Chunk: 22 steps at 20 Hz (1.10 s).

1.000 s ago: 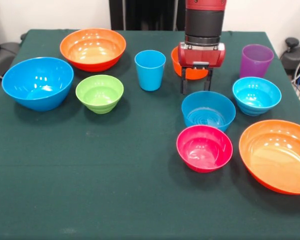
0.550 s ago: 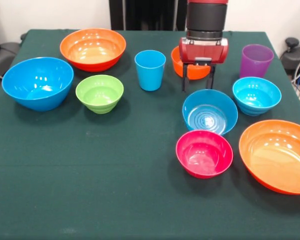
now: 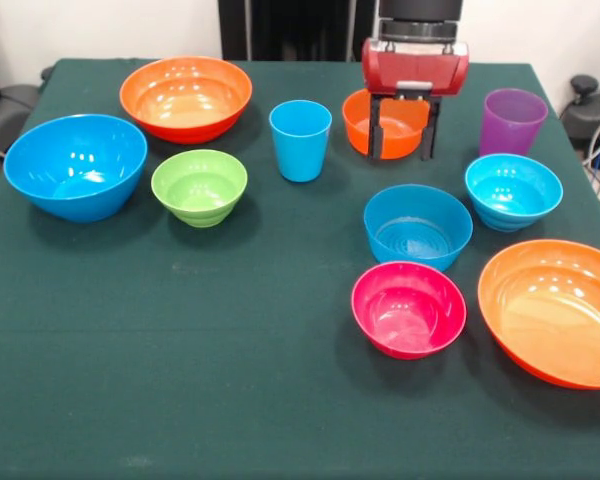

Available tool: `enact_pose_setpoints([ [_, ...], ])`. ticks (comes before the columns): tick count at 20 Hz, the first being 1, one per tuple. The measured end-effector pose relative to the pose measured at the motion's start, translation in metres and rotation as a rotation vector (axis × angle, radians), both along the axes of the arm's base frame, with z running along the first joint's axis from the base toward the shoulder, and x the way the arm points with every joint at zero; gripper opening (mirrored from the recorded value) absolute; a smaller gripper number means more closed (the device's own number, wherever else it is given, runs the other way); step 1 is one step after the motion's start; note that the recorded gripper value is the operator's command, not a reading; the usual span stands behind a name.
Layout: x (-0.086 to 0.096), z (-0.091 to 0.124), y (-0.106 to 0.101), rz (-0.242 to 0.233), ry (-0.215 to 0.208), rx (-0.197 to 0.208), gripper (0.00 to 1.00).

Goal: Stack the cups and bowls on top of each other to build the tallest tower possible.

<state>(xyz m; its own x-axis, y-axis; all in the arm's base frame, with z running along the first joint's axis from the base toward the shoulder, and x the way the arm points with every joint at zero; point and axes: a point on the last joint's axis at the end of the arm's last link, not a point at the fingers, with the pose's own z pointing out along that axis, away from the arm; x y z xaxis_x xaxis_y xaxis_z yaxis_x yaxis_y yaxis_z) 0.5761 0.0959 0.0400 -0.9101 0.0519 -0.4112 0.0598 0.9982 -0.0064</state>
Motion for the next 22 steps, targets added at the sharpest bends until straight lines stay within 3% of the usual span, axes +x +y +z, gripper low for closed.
enact_pose_setpoints([
  [9, 0.001, 0.017, 0.002, 0.003, -0.009, -0.001, 1.00],
  [22, -0.009, -0.003, 0.001, -0.001, 0.031, 0.006, 1.00],
])
